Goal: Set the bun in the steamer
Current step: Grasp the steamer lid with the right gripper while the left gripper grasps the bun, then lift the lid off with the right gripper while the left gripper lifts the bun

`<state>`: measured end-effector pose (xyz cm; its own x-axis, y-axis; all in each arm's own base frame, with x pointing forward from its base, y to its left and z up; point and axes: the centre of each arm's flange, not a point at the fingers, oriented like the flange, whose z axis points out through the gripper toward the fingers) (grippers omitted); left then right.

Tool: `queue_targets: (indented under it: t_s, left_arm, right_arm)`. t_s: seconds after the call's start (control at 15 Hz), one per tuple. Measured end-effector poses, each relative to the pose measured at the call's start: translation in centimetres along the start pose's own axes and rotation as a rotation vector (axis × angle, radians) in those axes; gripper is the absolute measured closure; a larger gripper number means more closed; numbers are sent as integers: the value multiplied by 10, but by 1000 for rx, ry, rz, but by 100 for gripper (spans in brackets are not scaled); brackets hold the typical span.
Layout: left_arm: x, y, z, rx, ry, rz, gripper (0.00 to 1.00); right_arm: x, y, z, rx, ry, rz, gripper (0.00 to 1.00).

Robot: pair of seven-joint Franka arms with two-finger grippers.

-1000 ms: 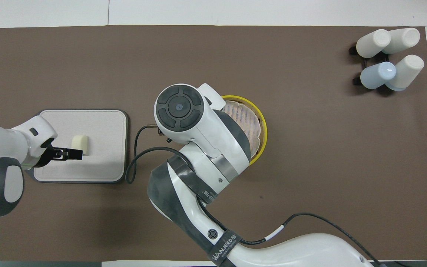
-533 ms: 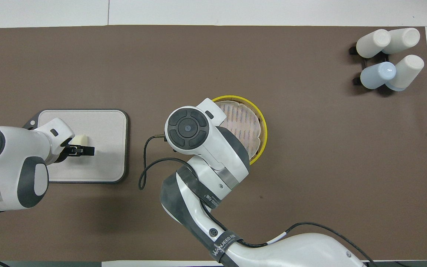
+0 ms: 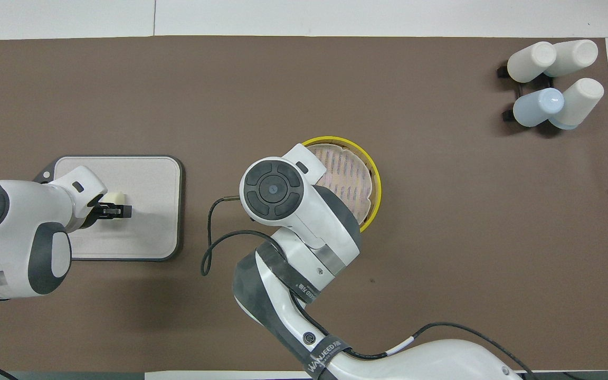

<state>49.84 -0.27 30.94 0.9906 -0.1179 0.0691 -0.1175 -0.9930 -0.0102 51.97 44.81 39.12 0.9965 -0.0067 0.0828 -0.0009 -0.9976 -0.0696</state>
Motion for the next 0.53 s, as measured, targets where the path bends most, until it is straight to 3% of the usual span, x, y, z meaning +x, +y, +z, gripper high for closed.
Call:
queue_targets:
  t_s: [0.07,0.33,0.53]
  left_arm:
    - [0,0,0,0,0,0,46]
    - [1,0,-1,0,4,0,86]
    - [8,1,-9,-5,-7,-3,87]
  right_arm:
    - [0,0,0,0,0,-1,91]
    - [2,2,-2,-2,-1,-4,91]
    - [24,21,-36,-45,-43,19,91]
